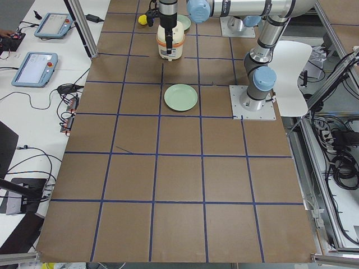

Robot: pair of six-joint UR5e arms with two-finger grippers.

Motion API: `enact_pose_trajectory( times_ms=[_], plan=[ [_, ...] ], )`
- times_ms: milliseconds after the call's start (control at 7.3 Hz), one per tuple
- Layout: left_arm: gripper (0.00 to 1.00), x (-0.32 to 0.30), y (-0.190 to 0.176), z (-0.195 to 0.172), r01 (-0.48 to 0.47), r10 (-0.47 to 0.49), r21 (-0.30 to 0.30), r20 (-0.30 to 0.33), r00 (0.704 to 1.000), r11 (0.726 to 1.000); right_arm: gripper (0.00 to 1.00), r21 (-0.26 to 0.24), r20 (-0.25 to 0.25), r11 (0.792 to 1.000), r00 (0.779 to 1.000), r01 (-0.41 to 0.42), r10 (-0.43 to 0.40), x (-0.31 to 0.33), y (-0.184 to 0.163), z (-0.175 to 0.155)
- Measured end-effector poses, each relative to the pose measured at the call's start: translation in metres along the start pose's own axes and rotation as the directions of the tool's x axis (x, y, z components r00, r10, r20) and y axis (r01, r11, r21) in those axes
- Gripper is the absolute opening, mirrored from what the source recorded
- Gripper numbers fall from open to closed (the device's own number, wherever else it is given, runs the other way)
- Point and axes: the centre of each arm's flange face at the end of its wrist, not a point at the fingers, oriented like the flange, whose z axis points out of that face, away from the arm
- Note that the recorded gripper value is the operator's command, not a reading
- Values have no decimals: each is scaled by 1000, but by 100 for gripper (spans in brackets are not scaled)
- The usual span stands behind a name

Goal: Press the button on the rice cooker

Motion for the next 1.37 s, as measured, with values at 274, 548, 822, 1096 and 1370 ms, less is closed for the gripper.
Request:
enact_pose_trajectory(
  times_ms=[274, 548, 822, 1096, 1370],
  plan=[
    [100, 0, 0, -1, 0, 0, 2, 0, 1000, 1000, 57, 60, 23, 998, 1000, 12, -13, -3, -9, -31],
    [100, 0, 0, -1, 0, 0, 2, 0, 1000, 1000, 62, 95, 30, 995, 999, 31, -34, -1, -23, -84],
    [100, 0, 0, -1, 0, 0, 2, 0, 1000, 1000, 99, 89, 14, 995, 999, 42, -43, 14, -29, -127],
    [100, 0, 0, -1, 0, 0, 2, 0, 1000, 1000, 100, 116, -9, 989, 996, 92, -91, 52, -20, -162],
    [100, 0, 0, -1, 0, 0, 2, 0, 1000, 1000, 100, 113, -23, 984, 991, 135, -134, 92, -8, -166]
  ],
)
